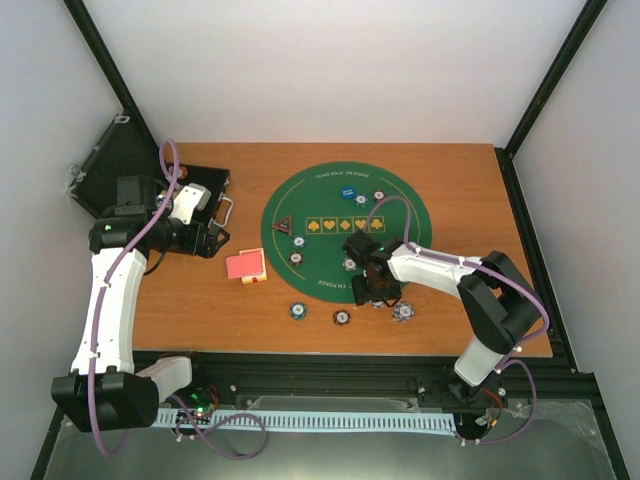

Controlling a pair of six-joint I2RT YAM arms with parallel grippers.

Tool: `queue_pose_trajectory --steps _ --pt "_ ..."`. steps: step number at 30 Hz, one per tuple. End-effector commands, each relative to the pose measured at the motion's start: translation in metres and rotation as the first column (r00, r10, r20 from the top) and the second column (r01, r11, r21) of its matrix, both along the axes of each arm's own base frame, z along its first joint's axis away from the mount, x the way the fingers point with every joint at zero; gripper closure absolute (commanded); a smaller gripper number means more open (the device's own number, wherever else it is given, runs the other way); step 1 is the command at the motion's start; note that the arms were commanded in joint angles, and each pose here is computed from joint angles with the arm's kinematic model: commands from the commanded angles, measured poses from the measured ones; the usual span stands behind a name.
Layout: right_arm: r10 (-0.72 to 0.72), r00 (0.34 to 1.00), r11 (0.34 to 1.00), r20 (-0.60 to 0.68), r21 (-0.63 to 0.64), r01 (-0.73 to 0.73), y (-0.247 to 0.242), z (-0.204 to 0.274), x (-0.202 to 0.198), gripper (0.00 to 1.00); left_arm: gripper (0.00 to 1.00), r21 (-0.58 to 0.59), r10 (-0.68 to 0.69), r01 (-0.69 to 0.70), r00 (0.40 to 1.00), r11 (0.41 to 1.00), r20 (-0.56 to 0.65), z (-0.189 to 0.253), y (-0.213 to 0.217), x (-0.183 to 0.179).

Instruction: Distribute texas hold em gaming equipment

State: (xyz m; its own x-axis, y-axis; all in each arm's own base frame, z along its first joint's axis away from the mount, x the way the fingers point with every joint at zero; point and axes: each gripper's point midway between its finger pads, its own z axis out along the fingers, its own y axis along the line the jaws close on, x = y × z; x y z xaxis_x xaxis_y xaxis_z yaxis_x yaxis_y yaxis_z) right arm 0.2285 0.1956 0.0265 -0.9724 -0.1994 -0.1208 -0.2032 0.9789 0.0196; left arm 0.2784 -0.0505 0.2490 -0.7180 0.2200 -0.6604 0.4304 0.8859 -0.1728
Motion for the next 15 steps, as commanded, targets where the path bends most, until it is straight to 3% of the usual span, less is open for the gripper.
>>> queue_pose_trajectory --steps 1,10,15 --pt "0.010 1.000 1.000 -0.009 -0.003 -0.010 -0.003 -0.012 -0.001 0.35 0.00 -0.003 0.001 -0.001 0.999 1.000 0.034 0.014 0.000 0.002" --pt "-0.007 0.999 1.000 -0.036 -0.004 0.007 -0.017 -0.025 -0.008 0.37 0.00 -0.001 0.001 -0.001 1.000 1.000 0.030 0.011 0.001 0.002" --pt "-0.008 0.999 1.000 -0.042 0.011 0.008 -0.016 -0.026 -0.010 0.47 0.00 0.005 0.002 -0.002 1.000 1.000 0.028 0.010 0.002 0.002"
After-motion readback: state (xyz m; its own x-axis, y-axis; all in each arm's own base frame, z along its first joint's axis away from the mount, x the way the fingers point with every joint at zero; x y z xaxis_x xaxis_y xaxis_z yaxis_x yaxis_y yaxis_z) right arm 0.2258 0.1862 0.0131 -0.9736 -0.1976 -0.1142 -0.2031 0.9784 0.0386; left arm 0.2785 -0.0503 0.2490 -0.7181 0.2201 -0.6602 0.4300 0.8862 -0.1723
